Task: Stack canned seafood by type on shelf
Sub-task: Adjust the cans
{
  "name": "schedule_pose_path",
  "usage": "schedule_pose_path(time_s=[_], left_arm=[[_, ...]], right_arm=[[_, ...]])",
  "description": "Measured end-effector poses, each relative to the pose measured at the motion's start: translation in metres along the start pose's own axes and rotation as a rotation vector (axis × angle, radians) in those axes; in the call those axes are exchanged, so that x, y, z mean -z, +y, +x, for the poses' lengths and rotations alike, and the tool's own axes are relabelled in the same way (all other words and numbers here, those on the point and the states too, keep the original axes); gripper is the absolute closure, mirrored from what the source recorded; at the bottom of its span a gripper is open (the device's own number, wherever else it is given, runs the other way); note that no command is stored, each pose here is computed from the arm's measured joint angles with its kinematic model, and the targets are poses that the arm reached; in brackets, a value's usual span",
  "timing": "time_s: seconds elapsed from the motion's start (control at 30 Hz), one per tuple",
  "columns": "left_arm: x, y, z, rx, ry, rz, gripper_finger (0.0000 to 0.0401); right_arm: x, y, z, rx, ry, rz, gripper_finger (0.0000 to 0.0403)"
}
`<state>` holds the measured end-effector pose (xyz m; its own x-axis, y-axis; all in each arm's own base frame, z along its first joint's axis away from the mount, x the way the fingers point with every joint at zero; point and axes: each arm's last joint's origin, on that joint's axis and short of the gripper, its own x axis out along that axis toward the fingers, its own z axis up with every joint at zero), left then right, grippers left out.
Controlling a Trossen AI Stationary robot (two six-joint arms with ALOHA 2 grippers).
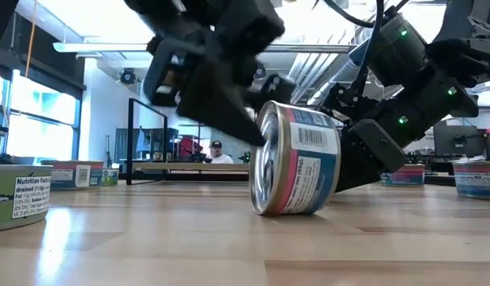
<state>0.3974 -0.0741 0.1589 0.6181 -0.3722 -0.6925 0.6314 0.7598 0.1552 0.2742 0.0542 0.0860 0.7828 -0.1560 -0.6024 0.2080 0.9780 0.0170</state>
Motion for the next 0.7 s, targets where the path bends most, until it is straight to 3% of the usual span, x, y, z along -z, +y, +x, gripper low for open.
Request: schedule_pose_path(time_s=[0.33, 0.57, 0.7], left_arm=[[-0.028, -0.019, -0.024, -0.116, 0.012, 0.043, 0.0066], [-0.031, -0.035, -0.033, -0.119, 0.082, -0.104, 0.0066], [-0.026, -0.05, -0.024, -0.12, 0.078, -0.168, 0.0066]], right_arm=[[0.0, 0.001, -0.003, 0.026, 0.002, 0.015, 0.0029], [0.0, 0.021, -0.036, 0.065, 0.037, 0.04, 0.0029], [0.0, 0.05, -0.057, -0.038, 0.019, 0.058, 0.0033]])
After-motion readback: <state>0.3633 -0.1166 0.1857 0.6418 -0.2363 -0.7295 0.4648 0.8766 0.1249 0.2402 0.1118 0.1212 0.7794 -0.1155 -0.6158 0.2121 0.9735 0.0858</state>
